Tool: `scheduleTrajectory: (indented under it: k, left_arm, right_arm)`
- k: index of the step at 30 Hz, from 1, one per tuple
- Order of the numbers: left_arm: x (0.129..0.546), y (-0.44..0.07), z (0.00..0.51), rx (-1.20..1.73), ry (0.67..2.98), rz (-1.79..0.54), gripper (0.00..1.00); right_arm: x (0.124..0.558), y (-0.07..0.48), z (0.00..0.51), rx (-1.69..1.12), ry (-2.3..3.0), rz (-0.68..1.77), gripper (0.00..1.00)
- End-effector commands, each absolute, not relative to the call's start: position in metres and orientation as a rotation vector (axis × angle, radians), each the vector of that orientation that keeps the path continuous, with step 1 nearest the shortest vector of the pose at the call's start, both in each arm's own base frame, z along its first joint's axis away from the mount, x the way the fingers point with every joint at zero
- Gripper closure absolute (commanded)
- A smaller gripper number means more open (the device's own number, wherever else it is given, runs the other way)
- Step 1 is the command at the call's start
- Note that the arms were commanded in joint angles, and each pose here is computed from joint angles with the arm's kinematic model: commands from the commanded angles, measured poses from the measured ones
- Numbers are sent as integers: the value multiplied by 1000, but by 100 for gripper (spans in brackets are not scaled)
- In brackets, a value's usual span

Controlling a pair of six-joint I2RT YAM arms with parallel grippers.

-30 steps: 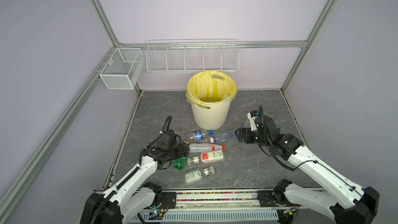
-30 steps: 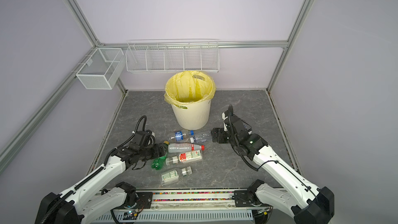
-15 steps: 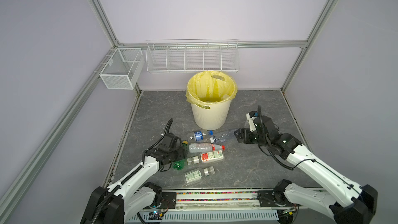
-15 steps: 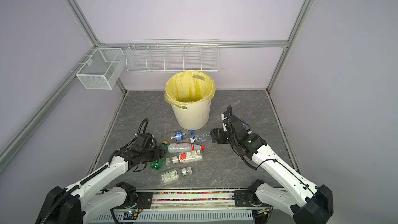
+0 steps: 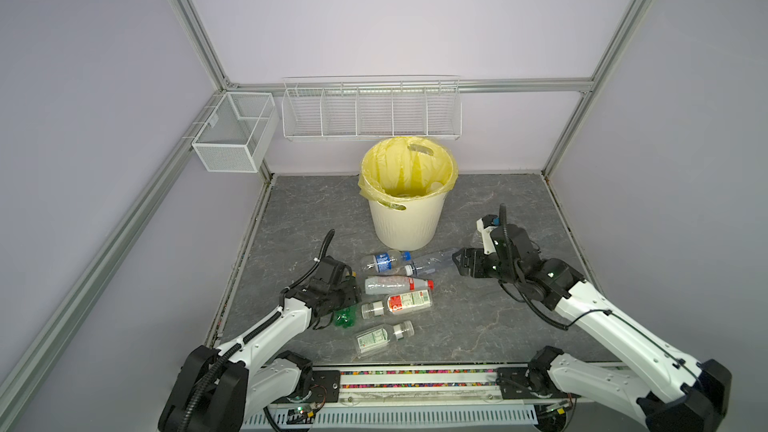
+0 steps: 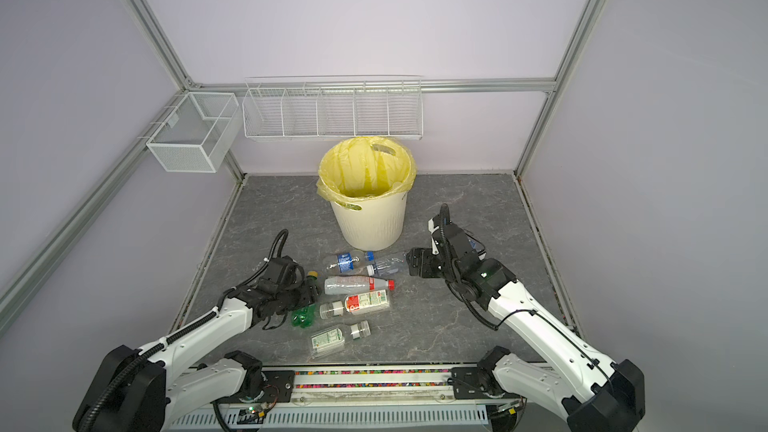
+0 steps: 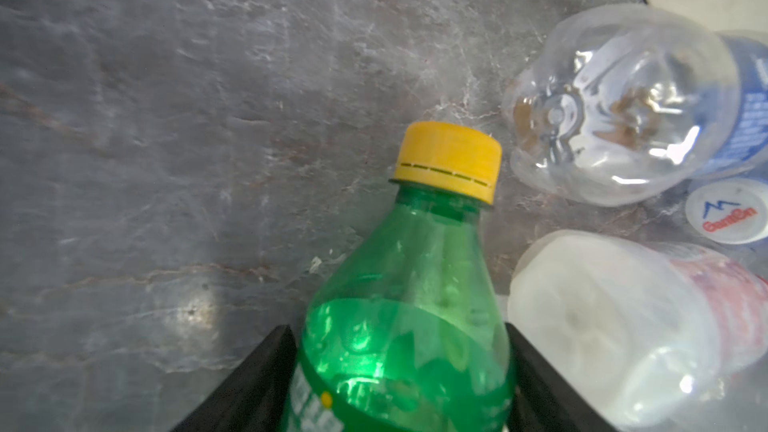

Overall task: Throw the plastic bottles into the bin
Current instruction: 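Lower the left gripper onto the green yellow-cap bottle while the right hovers, then close the left gripper on the green bottle and lift it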

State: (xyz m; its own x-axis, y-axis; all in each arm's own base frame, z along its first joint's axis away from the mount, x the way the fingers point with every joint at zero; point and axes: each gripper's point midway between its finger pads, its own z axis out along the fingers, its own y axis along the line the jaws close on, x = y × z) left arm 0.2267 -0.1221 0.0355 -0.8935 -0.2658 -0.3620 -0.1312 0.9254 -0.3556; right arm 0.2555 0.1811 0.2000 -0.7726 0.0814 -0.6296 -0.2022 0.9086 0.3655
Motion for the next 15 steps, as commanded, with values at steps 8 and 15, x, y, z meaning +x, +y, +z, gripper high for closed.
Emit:
scheduleTrajectory:
  k: [8, 15]
  left_arm:
    - [234, -123, 35, -315, 2676, -425, 36]
    - [240, -128, 37, -337, 2703, -430, 42]
  right_arm:
    - [242, 171, 184, -61, 2425, 537, 12]
    - [241, 170, 186, -61, 2419, 544, 12]
